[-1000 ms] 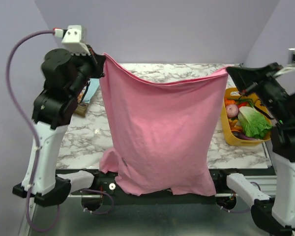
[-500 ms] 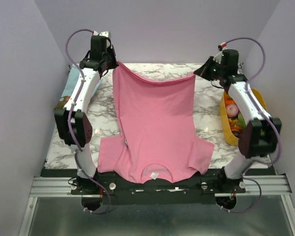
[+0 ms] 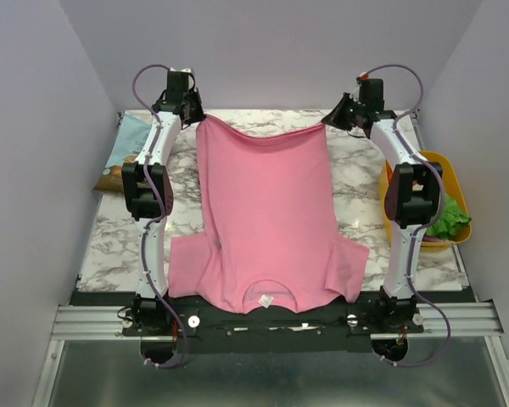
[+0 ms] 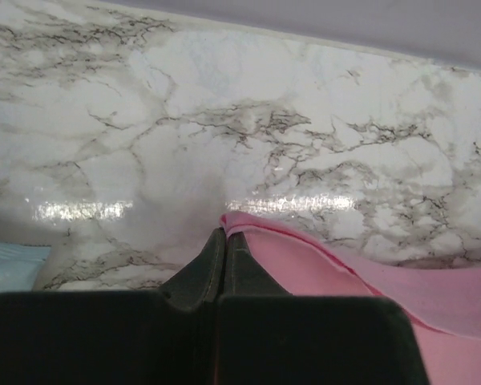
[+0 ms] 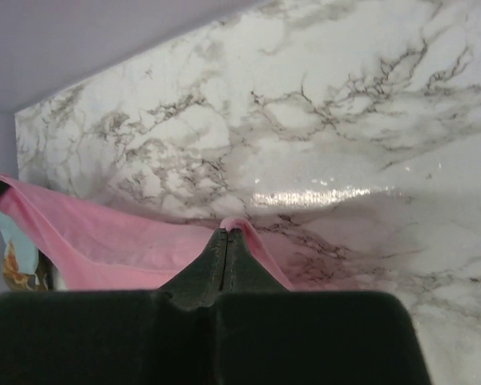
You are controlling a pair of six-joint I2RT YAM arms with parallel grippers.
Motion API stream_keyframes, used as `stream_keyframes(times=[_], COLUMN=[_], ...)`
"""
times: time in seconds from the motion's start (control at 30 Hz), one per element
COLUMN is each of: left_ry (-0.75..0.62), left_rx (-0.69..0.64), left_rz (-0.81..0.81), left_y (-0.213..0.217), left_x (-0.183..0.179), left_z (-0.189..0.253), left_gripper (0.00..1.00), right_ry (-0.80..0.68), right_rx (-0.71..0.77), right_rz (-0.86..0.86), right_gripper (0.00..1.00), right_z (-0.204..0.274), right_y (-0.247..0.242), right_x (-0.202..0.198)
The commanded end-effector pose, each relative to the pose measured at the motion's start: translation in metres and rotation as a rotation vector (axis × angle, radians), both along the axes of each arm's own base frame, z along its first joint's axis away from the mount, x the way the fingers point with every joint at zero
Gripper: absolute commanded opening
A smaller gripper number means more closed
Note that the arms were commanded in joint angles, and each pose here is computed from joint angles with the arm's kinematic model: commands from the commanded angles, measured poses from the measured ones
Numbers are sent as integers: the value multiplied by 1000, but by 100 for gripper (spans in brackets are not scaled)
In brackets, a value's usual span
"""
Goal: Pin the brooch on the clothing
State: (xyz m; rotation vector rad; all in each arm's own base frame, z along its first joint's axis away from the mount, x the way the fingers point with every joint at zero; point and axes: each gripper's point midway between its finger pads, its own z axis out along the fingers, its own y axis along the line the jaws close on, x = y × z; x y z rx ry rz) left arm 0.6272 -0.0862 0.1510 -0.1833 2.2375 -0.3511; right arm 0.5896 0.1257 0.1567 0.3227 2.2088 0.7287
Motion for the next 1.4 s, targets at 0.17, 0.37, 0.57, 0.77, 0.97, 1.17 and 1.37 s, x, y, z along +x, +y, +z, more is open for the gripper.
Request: stream_keyframes(times=[0.17, 0.37, 0.57, 0.77, 0.97, 1.17, 1.37], left_ry=[-94, -149, -171, -248, -271, -176, -139], left_rx=[-78, -114, -152, -210, -206, -231, -175], left_rz=[6, 14, 15, 67, 38, -36, -18], left_y=[5, 1, -4, -4, -5, -20, -19], left_x=[37, 53, 63, 79, 52, -8, -91], left_z=[3, 9, 3, 22, 74, 87, 88], left_gripper=[0, 0, 2, 82, 99, 99, 95], right_ry=[-17, -13, -28, -111, -263, -160, -41], right_rx=[32, 63, 77, 237, 167, 116, -40], right_rz=[-54, -72, -92, -93, -97, -48, 1], right_gripper=[1, 1, 1, 61, 92, 92, 92], right_z=[-7, -11, -15, 1, 77, 68, 46], right_y=[-6, -12, -19, -38, -58, -44, -20], right_x=[42, 52, 63, 87, 71, 14, -63])
